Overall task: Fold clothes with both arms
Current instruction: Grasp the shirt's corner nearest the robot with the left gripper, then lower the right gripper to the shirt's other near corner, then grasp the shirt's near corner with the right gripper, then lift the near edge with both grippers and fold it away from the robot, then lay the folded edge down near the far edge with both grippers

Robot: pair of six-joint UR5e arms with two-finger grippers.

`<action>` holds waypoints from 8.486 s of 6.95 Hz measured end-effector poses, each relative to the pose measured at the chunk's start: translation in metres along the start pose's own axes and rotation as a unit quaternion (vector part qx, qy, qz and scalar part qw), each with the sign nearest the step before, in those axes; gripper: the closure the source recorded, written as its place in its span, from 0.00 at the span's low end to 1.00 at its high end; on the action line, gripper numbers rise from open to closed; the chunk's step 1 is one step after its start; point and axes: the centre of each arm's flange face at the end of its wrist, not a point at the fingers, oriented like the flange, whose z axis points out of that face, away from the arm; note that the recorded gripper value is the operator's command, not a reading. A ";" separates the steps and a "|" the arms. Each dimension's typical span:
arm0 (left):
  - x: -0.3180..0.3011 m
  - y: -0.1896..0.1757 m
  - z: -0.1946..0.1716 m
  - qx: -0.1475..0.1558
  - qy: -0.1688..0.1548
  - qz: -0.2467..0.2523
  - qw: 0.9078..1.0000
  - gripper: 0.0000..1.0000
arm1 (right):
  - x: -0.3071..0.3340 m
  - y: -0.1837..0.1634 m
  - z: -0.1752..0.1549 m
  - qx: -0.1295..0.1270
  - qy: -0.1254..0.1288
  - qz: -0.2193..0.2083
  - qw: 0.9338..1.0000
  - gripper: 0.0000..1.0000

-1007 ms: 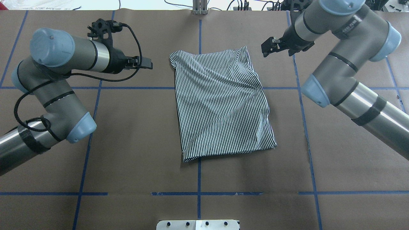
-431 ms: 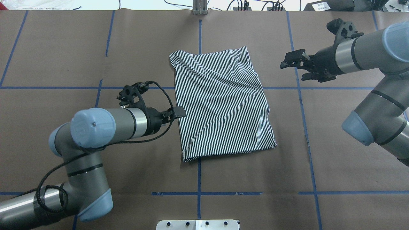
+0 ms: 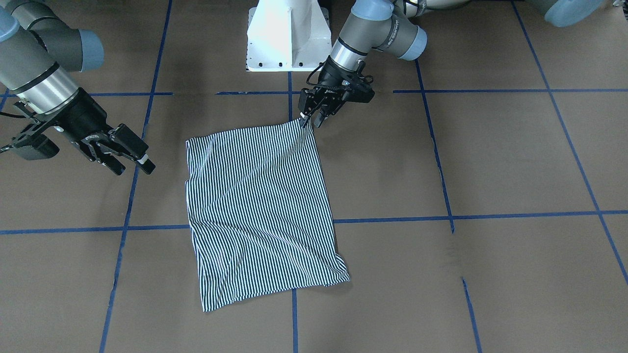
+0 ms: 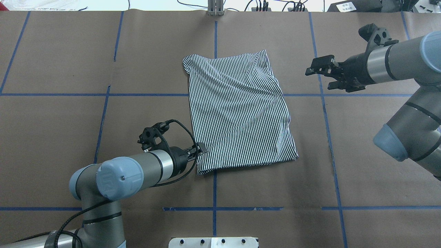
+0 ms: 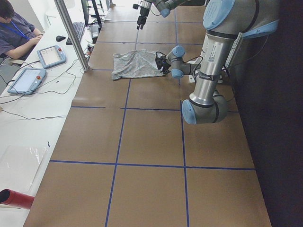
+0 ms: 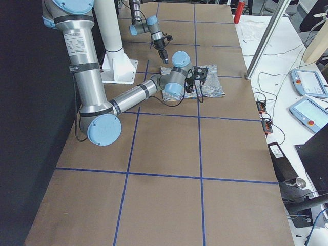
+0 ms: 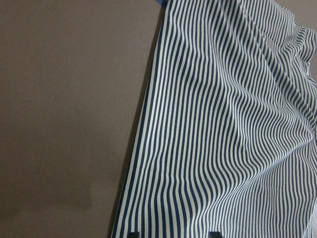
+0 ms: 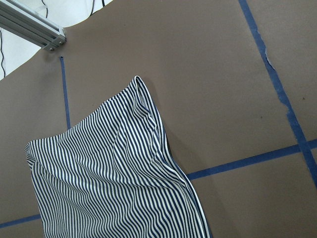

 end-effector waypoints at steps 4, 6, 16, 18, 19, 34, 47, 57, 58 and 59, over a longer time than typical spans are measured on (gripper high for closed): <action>-0.018 0.026 0.019 -0.008 -0.021 -0.023 0.999 0.46 | 0.002 0.001 0.000 0.000 0.001 0.001 1.000 0.00; -0.016 0.029 0.020 -0.010 -0.021 -0.024 0.999 0.58 | 0.002 0.001 0.000 0.000 0.001 0.001 1.000 0.00; -0.012 0.029 0.016 -0.004 -0.012 -0.017 1.000 1.00 | -0.024 0.082 0.047 0.015 0.039 0.098 0.994 0.13; -0.011 0.026 0.016 0.013 -0.007 -0.016 1.000 1.00 | -0.050 0.142 0.058 0.006 0.105 0.108 0.989 0.13; -0.012 0.024 0.016 0.021 -0.005 -0.016 1.000 1.00 | -0.064 0.172 0.078 0.002 0.130 0.104 0.986 0.14; -0.010 0.026 0.016 0.059 -0.003 -0.009 0.998 1.00 | -0.055 0.231 0.161 0.017 0.229 0.046 0.972 0.65; 0.087 0.034 -0.173 -0.025 -0.001 0.049 0.998 1.00 | -0.135 0.236 -0.040 0.017 0.167 0.069 0.983 1.00; 0.115 -0.106 0.010 0.082 -0.065 0.110 0.988 1.00 | -0.157 0.115 0.158 0.093 0.201 0.071 0.972 1.00; 0.115 -0.115 0.026 0.087 -0.067 0.112 0.988 1.00 | -0.148 0.103 0.174 0.098 0.203 0.068 0.972 1.00; 0.117 -0.126 0.036 0.094 -0.072 0.112 0.987 1.00 | -0.142 0.092 0.181 0.102 0.205 0.065 0.971 1.00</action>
